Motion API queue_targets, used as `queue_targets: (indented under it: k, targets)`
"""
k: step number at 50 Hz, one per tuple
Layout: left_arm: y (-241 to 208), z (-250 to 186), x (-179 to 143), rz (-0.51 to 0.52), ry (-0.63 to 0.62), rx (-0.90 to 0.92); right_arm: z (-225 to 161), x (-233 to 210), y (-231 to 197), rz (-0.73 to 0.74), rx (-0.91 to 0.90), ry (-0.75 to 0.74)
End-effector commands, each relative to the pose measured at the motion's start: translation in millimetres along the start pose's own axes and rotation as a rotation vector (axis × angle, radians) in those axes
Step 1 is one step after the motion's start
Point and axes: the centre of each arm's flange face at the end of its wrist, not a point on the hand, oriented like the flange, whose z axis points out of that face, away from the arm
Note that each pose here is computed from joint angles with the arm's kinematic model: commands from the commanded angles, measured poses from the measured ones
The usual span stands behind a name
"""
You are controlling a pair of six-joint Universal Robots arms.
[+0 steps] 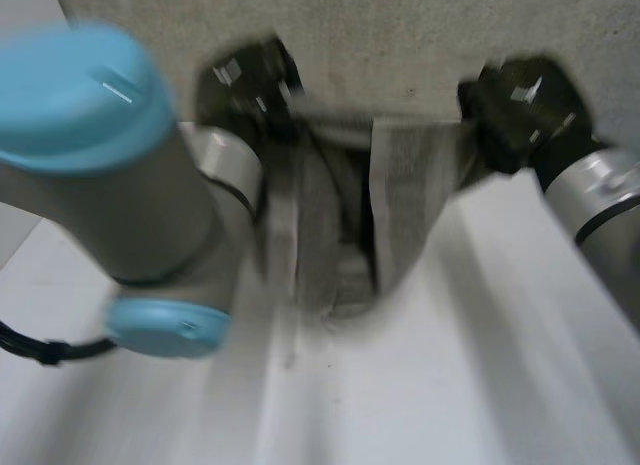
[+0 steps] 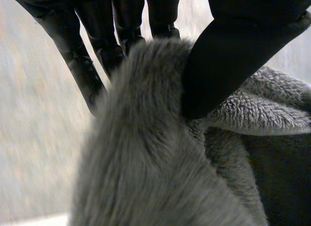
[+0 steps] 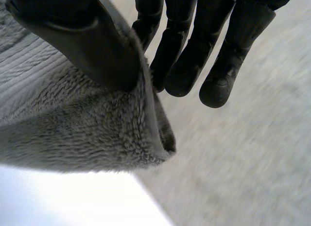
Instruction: Fold the towel.
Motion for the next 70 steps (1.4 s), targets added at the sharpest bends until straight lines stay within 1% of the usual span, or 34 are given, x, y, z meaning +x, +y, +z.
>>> queue_targets:
  k: [1, 2, 4, 8, 10, 11, 13, 15, 17, 19, 20, 21, 22, 23, 24, 25, 26, 27, 29, 31, 34, 38, 40, 41, 43, 44, 45, 46, 48, 53, 58, 65, 67, 70]
  targets:
    - [-62, -6, -3, 0.135, 0.051, 0.129, -6, 29, -42, 0.125, 0.131, 0.011]
    - [-62, -6, -3, 0.135, 0.051, 0.129, -8, 31, -43, 0.144, 0.123, -0.003]
    - [-50, -11, -6, 0.203, 0.062, 0.055, -11, 32, -43, 0.154, 0.110, -0.023]
    - [-29, -18, -16, 0.246, 0.049, -0.053, -13, 20, -34, 0.177, 0.047, -0.100]
    - [-8, -21, -28, 0.273, 0.023, -0.147, -6, 11, -11, 0.204, -0.028, -0.138]
    - [-8, -21, -28, 0.273, 0.023, -0.147, -6, 11, -11, 0.204, -0.028, -0.138]
    - [18, -18, -42, 0.301, -0.005, -0.229, -1, 7, 2, 0.208, -0.061, -0.151]
    - [31, -14, -48, 0.310, -0.021, -0.259, 7, 1, 19, 0.181, -0.090, -0.165]
    - [37, -6, -54, 0.313, -0.037, -0.266, 14, 1, 24, 0.146, -0.081, -0.162]
    - [38, 6, -61, 0.308, -0.055, -0.243, 24, 0, 30, 0.106, -0.066, -0.160]
    - [32, 22, -65, 0.299, -0.065, -0.194, 37, 0, 36, 0.060, -0.034, -0.149]
    - [24, 36, -67, 0.289, -0.065, -0.138, 37, 0, 36, 0.060, -0.033, -0.149]
    - [24, 36, -67, 0.289, -0.065, -0.137, 50, 3, 37, 0.011, 0.016, -0.127]
    - [12, 49, -66, 0.278, -0.054, -0.075, 61, 7, 32, -0.030, 0.080, -0.102]
    - [-4, 59, -66, 0.266, -0.043, -0.009, 61, 7, 32, -0.031, 0.081, -0.102]
    - [-4, 59, -66, 0.266, -0.043, -0.008, 69, 12, 24, -0.058, 0.145, -0.076]
    - [-20, 67, -65, 0.255, -0.034, 0.054, 75, 18, 14, -0.081, 0.210, -0.051]
    - [-33, 71, -64, 0.246, -0.023, 0.102, 75, 18, 14, -0.081, 0.210, -0.051]
    - [-42, 73, -62, 0.236, -0.012, 0.132, 81, 24, 1, -0.110, 0.301, -0.022]
    - [-48, 71, -60, 0.230, -0.008, 0.142, 82, 26, -2, -0.107, 0.317, -0.016]
    - [-52, 62, -58, 0.215, -0.004, 0.130, 79, 23, 2, -0.074, 0.300, -0.038]
    - [-28, 46, -67, 0.219, -0.016, 0.019, 69, 7, 18, -0.028, 0.256, -0.124]
    - [0, 27, -77, 0.230, -0.032, -0.094, 56, -11, 35, -0.010, 0.218, -0.228]
    - [0, 27, -77, 0.230, -0.033, -0.094, 56, -11, 35, -0.010, 0.218, -0.228]
    - [31, 7, -89, 0.242, -0.056, -0.209, 49, -17, 44, 0.004, 0.190, -0.260]
    - [31, 7, -89, 0.242, -0.056, -0.210, 42, -23, 54, 0.019, 0.161, -0.287]
    - [46, -2, -97, 0.248, -0.073, -0.265, 35, -29, 64, 0.036, 0.128, -0.309]
    - [46, -2, -97, 0.248, -0.074, -0.266, 35, -29, 64, 0.036, 0.128, -0.309]
    - [70, -17, -115, 0.256, -0.113, -0.356, 20, -37, 88, 0.052, 0.047, -0.326]
    - [92, -33, -128, 0.260, -0.136, -0.415, -2, -44, 117, 0.020, -0.050, -0.333]
    - [99, -37, -129, 0.261, -0.132, -0.411, -13, -47, 123, 0.006, -0.097, -0.325]
    - [101, -39, -125, 0.260, -0.118, -0.411, -27, -45, 116, 0.024, -0.197, -0.246]
    - [101, -40, -125, 0.258, -0.121, -0.412, -31, -43, 100, 0.080, -0.217, -0.189]
    - [103, -41, -125, 0.257, -0.120, -0.417, -32, -41, 96, 0.131, -0.228, -0.157]
